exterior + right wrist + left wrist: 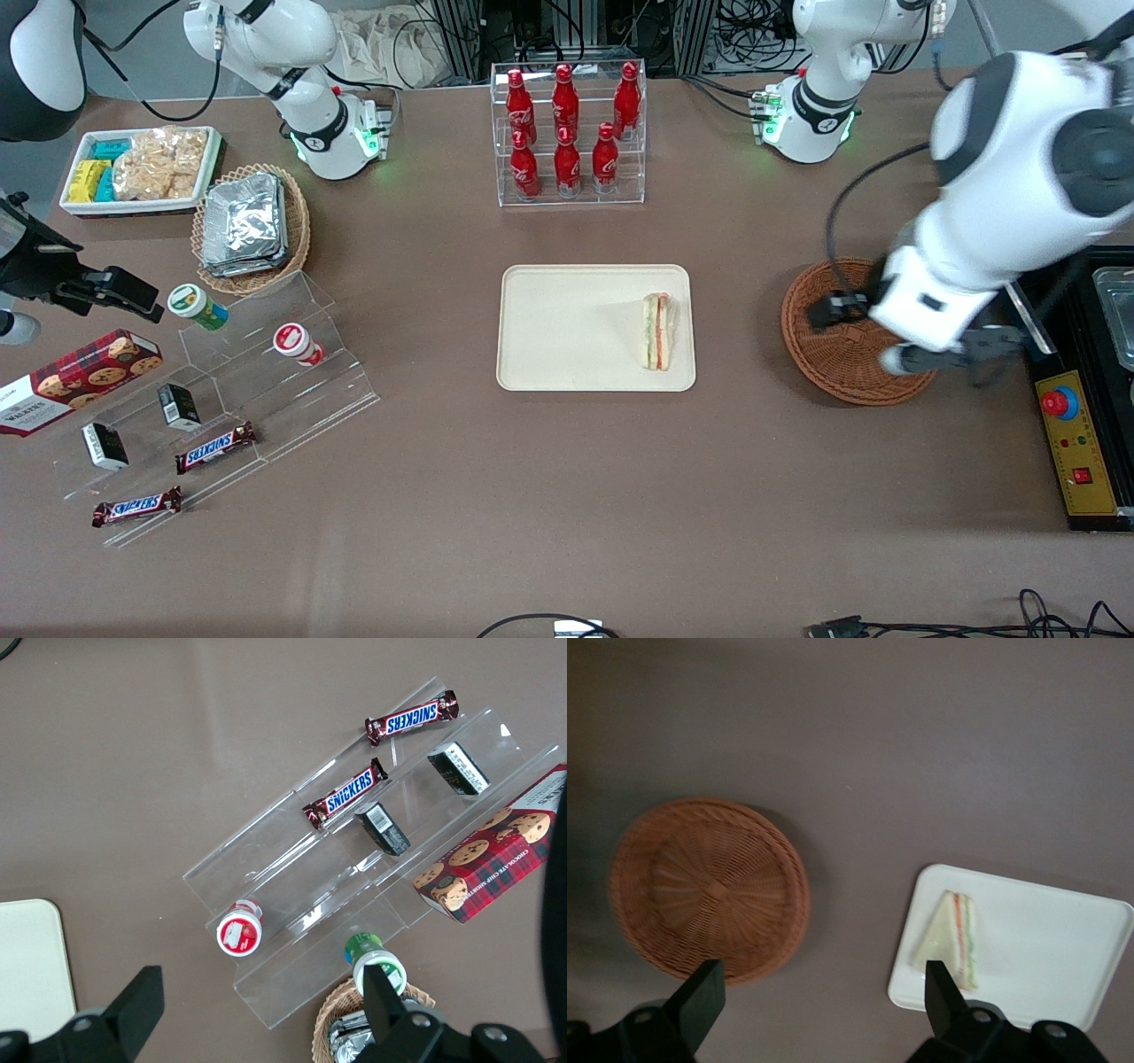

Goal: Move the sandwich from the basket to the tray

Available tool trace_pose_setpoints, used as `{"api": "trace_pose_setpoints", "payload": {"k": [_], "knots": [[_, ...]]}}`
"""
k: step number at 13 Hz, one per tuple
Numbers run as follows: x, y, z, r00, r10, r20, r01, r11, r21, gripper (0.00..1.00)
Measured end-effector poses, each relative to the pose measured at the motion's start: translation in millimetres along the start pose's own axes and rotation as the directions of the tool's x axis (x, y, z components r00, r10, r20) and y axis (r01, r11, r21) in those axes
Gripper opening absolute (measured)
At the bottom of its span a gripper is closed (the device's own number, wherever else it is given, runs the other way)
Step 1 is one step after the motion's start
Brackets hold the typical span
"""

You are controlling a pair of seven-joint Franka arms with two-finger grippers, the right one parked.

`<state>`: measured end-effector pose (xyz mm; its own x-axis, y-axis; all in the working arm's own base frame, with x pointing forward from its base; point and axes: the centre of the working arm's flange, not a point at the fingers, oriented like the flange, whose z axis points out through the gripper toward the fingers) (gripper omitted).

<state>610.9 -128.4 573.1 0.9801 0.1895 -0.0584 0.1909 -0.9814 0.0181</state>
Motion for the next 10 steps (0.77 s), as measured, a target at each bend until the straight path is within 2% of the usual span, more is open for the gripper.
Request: {"api": "trace_pose_setpoints", "payload": {"k": [3,5,6,8,10], "knots": [[11.8,-91.2,-27.3,1.0,-0.023,-0.014,0.024,0.999,0.026,1.0],[5.5,-139.2,-31.4,0.999,-0.04,-0.017,0.04,0.999,0.03,1.0],[-1.2,-151.5,-27.3,0.999,-0.046,-0.021,0.046,0.999,0.029,1.0],[-16.1,-152.7,-10.5,0.998,-0.041,-0.049,0.042,0.999,0.017,1.0],[-33.4,-137.2,2.0,0.997,-0.06,-0.053,0.06,0.998,0.01,1.0]]}}
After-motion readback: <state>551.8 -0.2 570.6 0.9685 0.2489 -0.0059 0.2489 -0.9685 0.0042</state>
